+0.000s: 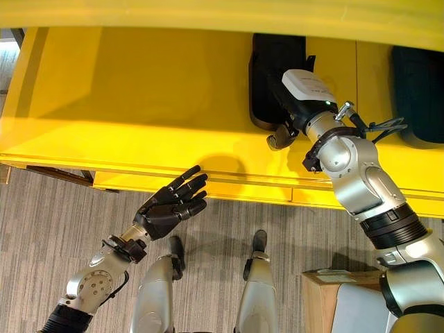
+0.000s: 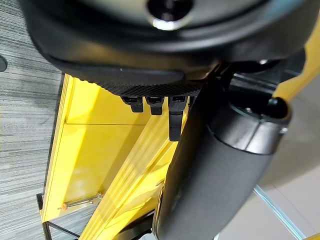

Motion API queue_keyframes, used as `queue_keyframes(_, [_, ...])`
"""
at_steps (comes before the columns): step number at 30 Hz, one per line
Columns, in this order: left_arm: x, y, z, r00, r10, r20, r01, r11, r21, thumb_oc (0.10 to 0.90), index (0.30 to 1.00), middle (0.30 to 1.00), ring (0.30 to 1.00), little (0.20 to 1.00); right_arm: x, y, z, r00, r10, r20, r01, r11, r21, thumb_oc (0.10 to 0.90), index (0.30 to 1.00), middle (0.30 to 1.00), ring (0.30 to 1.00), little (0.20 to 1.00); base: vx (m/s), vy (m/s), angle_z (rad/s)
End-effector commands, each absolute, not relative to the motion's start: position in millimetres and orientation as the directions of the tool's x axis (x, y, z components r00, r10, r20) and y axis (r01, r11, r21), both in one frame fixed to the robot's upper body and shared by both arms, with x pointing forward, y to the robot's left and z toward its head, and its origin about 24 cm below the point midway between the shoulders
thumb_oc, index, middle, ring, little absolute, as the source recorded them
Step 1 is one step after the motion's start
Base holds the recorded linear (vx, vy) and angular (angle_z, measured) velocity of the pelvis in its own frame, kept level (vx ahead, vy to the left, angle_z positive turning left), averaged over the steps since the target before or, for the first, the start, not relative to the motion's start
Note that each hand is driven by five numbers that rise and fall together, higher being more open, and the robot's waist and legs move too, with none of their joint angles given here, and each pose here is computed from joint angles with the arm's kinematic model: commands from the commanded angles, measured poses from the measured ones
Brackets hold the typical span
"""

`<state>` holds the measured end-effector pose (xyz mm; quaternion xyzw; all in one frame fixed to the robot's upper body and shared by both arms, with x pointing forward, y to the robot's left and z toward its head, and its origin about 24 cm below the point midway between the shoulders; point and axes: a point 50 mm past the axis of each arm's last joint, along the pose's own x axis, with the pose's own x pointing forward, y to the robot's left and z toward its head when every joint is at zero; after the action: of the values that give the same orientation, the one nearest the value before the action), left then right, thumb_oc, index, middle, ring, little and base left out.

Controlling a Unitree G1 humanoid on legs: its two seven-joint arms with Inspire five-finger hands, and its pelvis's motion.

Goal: Move parts from the plastic box to the shelf.

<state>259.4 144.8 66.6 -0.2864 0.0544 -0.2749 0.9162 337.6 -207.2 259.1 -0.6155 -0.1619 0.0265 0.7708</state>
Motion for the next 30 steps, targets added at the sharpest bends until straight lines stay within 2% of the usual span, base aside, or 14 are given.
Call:
queue_keyframes(1, [249, 133, 98, 0.789, -0.559, 0.255, 0.595, 0.595, -0.540, 0.900, 1.000, 1.000, 1.000, 1.000, 309, -189, 340, 0.778, 0.336, 0.530, 0.489, 0.205, -0.848, 0.900, 1.000, 1.000, 1.000, 1.000, 0.00, 0.000, 0.00])
queue_keyframes(18, [248, 135, 97, 0.794, -0.556, 0.248, 0.591, 0.605, -0.534, 0.900, 1.000, 1.000, 1.000, 1.000, 301, -183, 344, 0.768, 0.371, 0.523, 0.476, 0.217, -0.852, 0.900, 1.000, 1.000, 1.000, 1.000, 0.00, 0.000, 0.00])
queue_keyframes(24, [247, 136, 98, 0.796, -0.549, 0.254, 0.588, 0.604, -0.538, 0.900, 1.000, 1.000, 1.000, 1.000, 288, -177, 344, 0.727, 0.424, 0.541, 0.452, 0.297, -0.841, 0.900, 1.000, 1.000, 1.000, 1.000, 0.00, 0.007, -0.04])
queue_keyframes(30, [246, 135, 99, 0.793, -0.550, 0.262, 0.593, 0.599, -0.539, 0.900, 1.000, 1.000, 1.000, 1.000, 278, -173, 345, 0.695, 0.446, 0.563, 0.476, 0.301, -0.826, 0.900, 1.000, 1.000, 1.000, 1.000, 0.00, 0.000, 0.00])
